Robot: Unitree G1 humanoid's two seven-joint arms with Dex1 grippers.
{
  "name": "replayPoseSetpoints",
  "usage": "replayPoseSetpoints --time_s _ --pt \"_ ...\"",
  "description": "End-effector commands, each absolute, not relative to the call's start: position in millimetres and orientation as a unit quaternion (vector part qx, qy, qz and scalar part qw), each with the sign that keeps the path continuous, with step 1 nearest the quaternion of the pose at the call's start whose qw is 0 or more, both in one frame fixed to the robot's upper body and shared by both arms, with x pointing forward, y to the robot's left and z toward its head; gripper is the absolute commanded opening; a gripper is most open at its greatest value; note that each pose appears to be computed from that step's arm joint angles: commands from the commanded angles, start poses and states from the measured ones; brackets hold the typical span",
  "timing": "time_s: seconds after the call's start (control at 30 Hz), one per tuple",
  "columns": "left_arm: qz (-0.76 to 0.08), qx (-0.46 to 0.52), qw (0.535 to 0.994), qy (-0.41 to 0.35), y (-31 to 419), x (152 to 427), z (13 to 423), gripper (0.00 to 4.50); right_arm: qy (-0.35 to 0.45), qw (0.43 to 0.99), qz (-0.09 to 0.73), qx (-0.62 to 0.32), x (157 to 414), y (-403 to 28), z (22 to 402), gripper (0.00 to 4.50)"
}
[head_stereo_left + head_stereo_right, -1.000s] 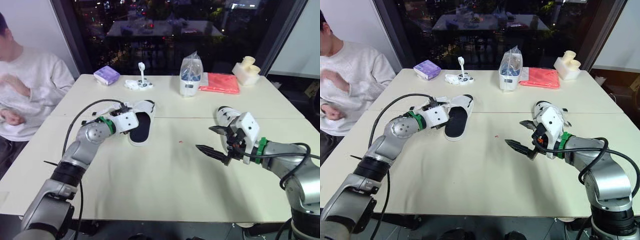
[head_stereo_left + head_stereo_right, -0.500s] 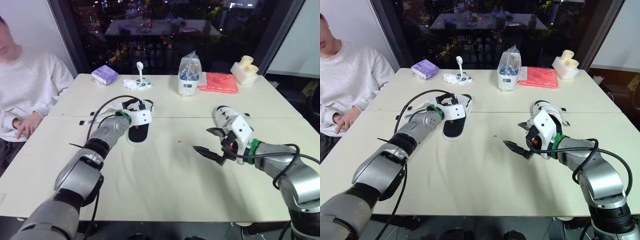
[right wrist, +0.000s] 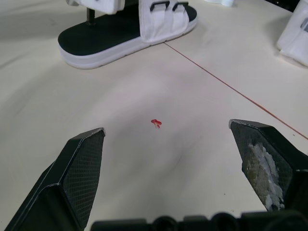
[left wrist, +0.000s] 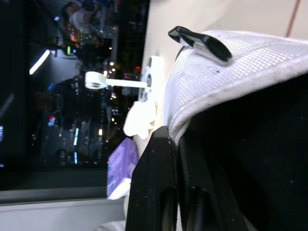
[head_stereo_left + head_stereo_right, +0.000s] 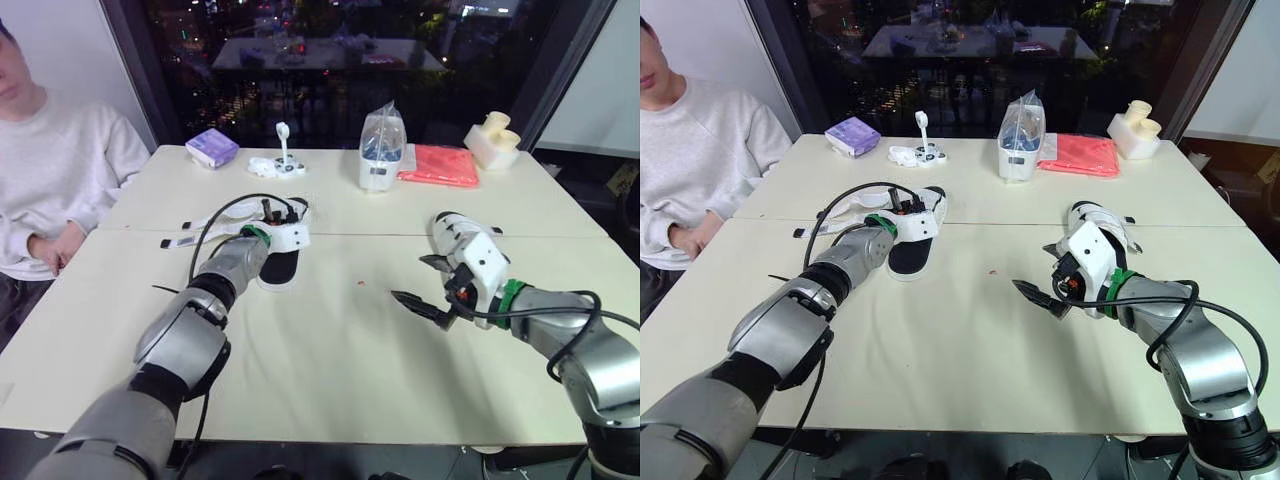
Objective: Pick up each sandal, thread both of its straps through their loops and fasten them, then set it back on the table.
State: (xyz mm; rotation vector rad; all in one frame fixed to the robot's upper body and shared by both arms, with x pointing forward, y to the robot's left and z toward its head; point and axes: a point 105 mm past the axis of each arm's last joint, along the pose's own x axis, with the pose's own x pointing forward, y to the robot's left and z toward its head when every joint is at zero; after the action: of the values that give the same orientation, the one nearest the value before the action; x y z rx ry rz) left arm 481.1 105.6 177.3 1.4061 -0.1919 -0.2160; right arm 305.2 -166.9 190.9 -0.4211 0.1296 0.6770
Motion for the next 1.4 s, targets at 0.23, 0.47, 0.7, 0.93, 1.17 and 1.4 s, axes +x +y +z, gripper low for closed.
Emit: replayPoseSetpoints --time_s 0.23,0.47,0.7,0.93,1.17,1.4 --pt "-0.219 0.595 0.718 -0.288 48.5 449.1 224.1 0.04 0.043 0.923 0.310 -0.222 305.2 -179.6 205.1 4.50" --pt "-0.439 0.533 0.571 -0.444 14.6 366.3 225.5 0.04 0.046 0.929 0.282 -0.234 306.6 -205.8 213.9 4.50" --pt "-0.557 0.518 0.436 -0.482 14.9 317.6 198.7 0.04 0.024 0.940 0.266 -0.215 303.4 -221.6 233.6 4.50" --pt "-0.609 0.510 0.373 -0.481 14.9 296.3 171.8 0.04 0.034 0.938 0.267 -0.217 299.2 -218.4 225.3 4.50" --pt "-0.636 0.533 0.356 -0.430 25.6 296.6 139.4 0.04 0.046 0.936 0.267 -0.225 296.6 -215.3 217.8 4.50" --pt "-0.652 0.545 0.373 -0.372 45.9 300.2 116.1 3.63 0.051 0.933 0.275 -0.227 297.3 -210.4 213.9 4.50"
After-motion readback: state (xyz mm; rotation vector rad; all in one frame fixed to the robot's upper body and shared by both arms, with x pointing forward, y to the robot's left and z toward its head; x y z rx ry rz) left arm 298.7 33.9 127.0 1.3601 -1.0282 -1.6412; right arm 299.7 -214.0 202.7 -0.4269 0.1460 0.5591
